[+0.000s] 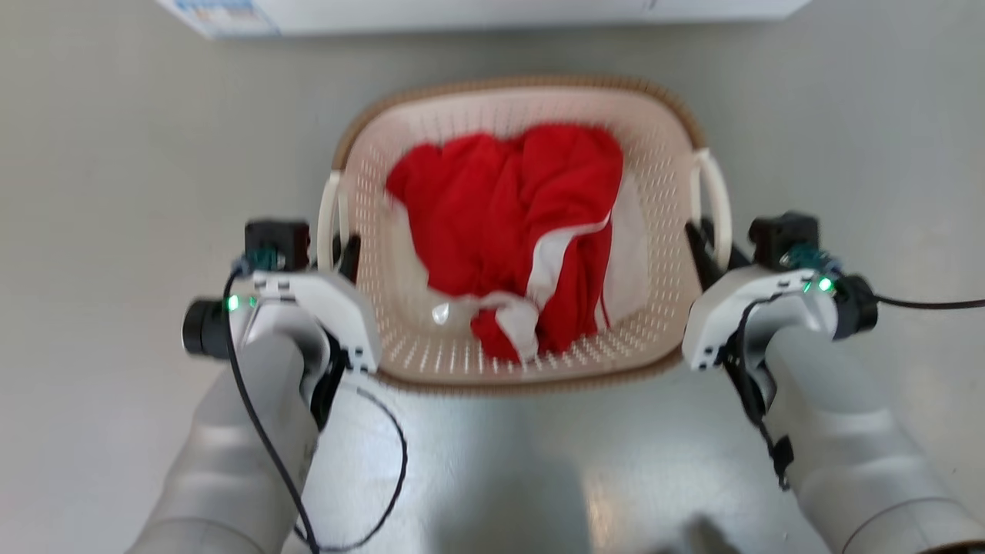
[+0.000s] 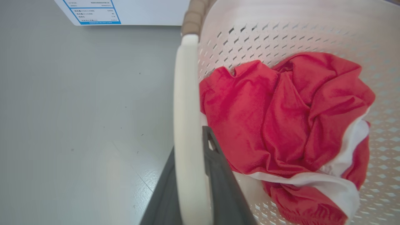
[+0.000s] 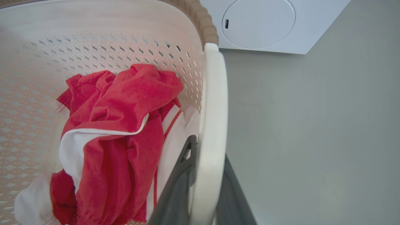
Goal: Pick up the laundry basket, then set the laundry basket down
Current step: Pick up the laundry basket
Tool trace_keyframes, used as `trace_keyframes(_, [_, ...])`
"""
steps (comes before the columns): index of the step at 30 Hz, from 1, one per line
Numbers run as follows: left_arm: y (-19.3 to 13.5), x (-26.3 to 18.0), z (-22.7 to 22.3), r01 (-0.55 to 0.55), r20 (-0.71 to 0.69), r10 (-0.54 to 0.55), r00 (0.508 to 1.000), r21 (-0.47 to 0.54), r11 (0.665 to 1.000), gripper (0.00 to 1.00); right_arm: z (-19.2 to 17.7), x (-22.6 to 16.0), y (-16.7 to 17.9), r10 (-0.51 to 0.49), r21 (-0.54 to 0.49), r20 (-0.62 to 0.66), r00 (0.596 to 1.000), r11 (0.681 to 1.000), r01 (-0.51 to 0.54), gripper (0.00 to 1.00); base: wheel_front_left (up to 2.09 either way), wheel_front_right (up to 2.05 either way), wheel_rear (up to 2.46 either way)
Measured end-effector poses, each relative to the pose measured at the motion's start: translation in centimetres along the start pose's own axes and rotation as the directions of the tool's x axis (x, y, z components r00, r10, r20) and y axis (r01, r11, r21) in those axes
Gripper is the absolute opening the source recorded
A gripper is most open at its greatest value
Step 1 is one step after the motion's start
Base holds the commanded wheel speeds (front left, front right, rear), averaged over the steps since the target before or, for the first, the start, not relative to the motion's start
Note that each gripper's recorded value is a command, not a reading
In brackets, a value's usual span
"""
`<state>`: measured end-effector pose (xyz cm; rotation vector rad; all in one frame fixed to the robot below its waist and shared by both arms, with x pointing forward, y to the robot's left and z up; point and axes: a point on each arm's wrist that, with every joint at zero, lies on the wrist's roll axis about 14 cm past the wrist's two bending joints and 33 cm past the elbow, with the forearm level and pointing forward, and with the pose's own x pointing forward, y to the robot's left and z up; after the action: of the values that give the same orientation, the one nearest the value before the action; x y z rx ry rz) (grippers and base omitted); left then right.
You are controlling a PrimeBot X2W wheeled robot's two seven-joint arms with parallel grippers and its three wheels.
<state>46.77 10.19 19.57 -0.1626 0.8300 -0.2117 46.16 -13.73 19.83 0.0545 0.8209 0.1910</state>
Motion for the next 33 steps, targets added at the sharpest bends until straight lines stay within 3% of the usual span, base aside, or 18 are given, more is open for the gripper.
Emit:
trace_keyframes(8, [-0.9, -4.9, -0.1, -0.013, 0.009, 0.013, 1.0, -0.008, 1.0, 0.0, 1.1, -4.9, 1.8, 0.037, -0.018, -0.006, 0.999, 0.999, -0.037, 0.0, 0.0, 0.0, 0.0])
trace_keyframes(24, [-3.4, -15.3, -4.7, 0.0, -0.013, 0.0, 1.0, 0.018, 1.0, 0.0, -2.7, -15.8, 4.5, 0.058, -0.019, -0.047, 0.997, 0.998, -0.059, 0.0, 0.0, 0.0, 0.0])
trace_keyframes(33, [-4.4, -18.4, -6.0, 0.02, 0.005, -0.02, 1.0, 0.034, 0.999, 0.0, -3.8, -18.6, 5.7, 0.077, -0.037, -0.03, 0.997, 0.996, -0.079, 0.0, 0.0, 0.0, 0.0])
